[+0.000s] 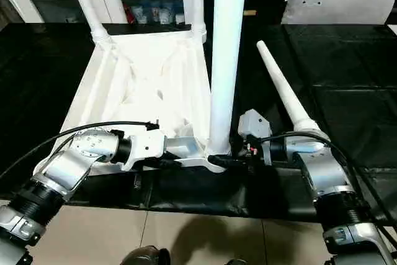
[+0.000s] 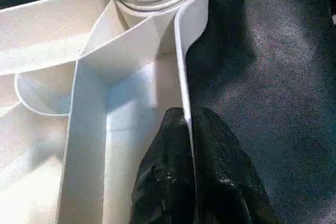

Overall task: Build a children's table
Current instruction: Rotate leg to tighten

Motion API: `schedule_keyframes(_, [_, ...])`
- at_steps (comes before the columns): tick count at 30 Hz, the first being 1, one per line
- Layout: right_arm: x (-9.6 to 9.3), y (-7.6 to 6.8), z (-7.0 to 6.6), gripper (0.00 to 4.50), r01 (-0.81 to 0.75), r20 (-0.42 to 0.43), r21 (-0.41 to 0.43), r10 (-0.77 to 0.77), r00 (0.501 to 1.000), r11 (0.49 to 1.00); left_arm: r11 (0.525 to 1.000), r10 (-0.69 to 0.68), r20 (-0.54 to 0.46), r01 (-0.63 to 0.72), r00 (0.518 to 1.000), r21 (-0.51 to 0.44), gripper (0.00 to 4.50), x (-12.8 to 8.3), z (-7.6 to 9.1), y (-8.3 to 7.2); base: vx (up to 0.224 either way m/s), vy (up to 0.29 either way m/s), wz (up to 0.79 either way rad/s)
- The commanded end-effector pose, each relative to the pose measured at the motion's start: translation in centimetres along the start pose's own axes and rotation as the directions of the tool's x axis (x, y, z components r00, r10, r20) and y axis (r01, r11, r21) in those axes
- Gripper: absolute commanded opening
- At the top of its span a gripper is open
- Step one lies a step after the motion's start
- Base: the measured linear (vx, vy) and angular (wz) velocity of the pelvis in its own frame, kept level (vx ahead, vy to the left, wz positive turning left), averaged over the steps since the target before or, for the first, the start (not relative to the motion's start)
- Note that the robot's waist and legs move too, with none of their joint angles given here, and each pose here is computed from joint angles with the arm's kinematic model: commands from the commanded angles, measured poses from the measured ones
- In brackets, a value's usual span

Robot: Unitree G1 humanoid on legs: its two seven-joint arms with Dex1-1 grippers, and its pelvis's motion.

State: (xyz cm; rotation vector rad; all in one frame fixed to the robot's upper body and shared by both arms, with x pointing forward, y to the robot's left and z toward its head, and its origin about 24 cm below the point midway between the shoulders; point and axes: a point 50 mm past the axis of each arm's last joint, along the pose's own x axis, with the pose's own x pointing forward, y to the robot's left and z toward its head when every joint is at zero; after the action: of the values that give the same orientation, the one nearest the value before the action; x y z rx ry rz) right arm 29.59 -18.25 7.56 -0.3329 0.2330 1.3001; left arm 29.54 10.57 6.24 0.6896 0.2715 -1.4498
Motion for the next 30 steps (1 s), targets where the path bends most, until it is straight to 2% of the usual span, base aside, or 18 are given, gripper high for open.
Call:
schedule_keyframes(1, [0.2,-0.1,0.4,3.05,-0.011,0.01,-0.009,0.011,1.0,1.0,0.991,-0.131,-0.054,0.133,0.99,0.031,0.0,1.0,-0.5,-1.4,0.0,0.0,0.0])
schedule_keyframes(5, [0.3,-0.1,0.5,2.76,-0.023,0.019,-0.002,0.023,1.0,1.0,0.991,-0.132,-0.056,0.133,0.99,0.029,0.0,1.0,-0.5,-1.4,0.0,0.0,0.0])
schedule_keyframes(10, [0.6,0.4,0.5,2.67,-0.051,0.043,0.024,0.05,0.998,0.998,0.992,-0.124,-0.054,0.125,0.991,0.017,0.0,1.1,-0.6,-1.4,0.0,0.0,0.0])
schedule_keyframes(11, [1.0,1.1,0.4,2.67,-0.072,0.064,0.05,0.069,0.996,0.996,0.996,-0.093,-0.053,0.093,0.994,-0.007,0.0,1.2,-0.7,-1.2,0.0,0.0,0.0])
schedule_keyframes(15, [1.9,2.3,-0.1,2.65,-0.083,0.073,0.114,0.075,0.995,0.99,0.996,0.013,-0.032,-0.016,0.999,-0.085,0.0,1.5,-0.5,-0.6,0.0,0.0,0.0])
schedule_keyframes(18, [2.9,2.4,-0.8,2.65,-0.011,0.042,0.163,0.004,0.999,0.987,0.986,0.091,-0.015,-0.092,0.996,-0.139,0.0,1.8,0.0,0.0,0.0,0.0,0.0])
schedule_keyframes(20, [4.4,1.2,-1.1,2.65,0.188,0.019,0.196,-0.196,0.98,0.962,0.966,0.189,-0.001,-0.186,0.982,-0.182,0.0,2.5,1.0,0.8,0.0,0.0,0.0])
schedule_keyframes(21, [4.4,1.2,-1.1,2.64,0.189,0.019,0.196,-0.196,0.98,0.962,0.965,0.189,-0.001,-0.186,0.982,-0.182,0.0,2.5,1.0,0.8,-0.051,0.004,-0.05])
schedule_keyframes(22, [5.6,0.2,-0.9,2.64,0.346,0.021,0.267,-0.364,0.931,0.9,0.934,0.278,0.009,-0.268,0.96,-0.236,0.0,3.3,2.1,1.5,-0.051,0.004,-0.05])
schedule_keyframes(23, [6.0,-0.1,-0.8,2.64,0.395,0.015,0.307,-0.419,0.908,0.866,0.916,0.311,0.011,-0.297,0.95,-0.27,0.0,3.7,2.6,1.7,-0.058,0.022,-0.15])
schedule_keyframes(25, [6.8,-0.5,-0.7,2.64,0.457,-0.004,0.364,-0.489,0.872,0.811,0.881,0.37,0.008,-0.348,0.929,-0.322,0.0,4.3,3.3,2.2,0.0,0.0,0.0])
schedule_keyframes(26, [7.4,-0.7,-0.6,2.64,0.501,-0.024,0.404,-0.539,0.842,0.765,0.845,0.423,-0.001,-0.394,0.906,-0.361,0.0,4.7,3.8,2.6,0.0,0.0,0.0])
schedule_keyframes(27, [7.8,-0.8,-0.6,2.64,0.525,-0.038,0.421,-0.564,0.825,0.74,0.824,0.451,-0.009,-0.42,0.893,-0.379,0.0,5.0,4.1,2.9,0.0,0.0,0.0])
schedule_keyframes(28, [8.2,-1.0,-0.6,2.64,0.554,-0.057,0.44,-0.593,0.803,0.707,0.802,0.483,-0.02,-0.452,0.875,-0.391,0.0,5.3,4.4,3.1,0.0,0.0,0.0])
schedule_keyframes(29, [8.4,-1.0,-0.6,2.64,0.567,-0.068,0.447,-0.605,0.793,0.692,0.795,0.495,-0.022,-0.463,0.869,-0.393,0.0,5.5,4.5,3.2,0.0,0.0,0.0])
schedule_keyframes(30, [9.1,-1.0,-0.7,2.64,0.603,-0.1,0.456,-0.635,0.766,0.655,0.789,0.512,-0.038,-0.487,0.858,-0.374,0.0,6.0,4.7,3.2,0.0,0.0,0.0])
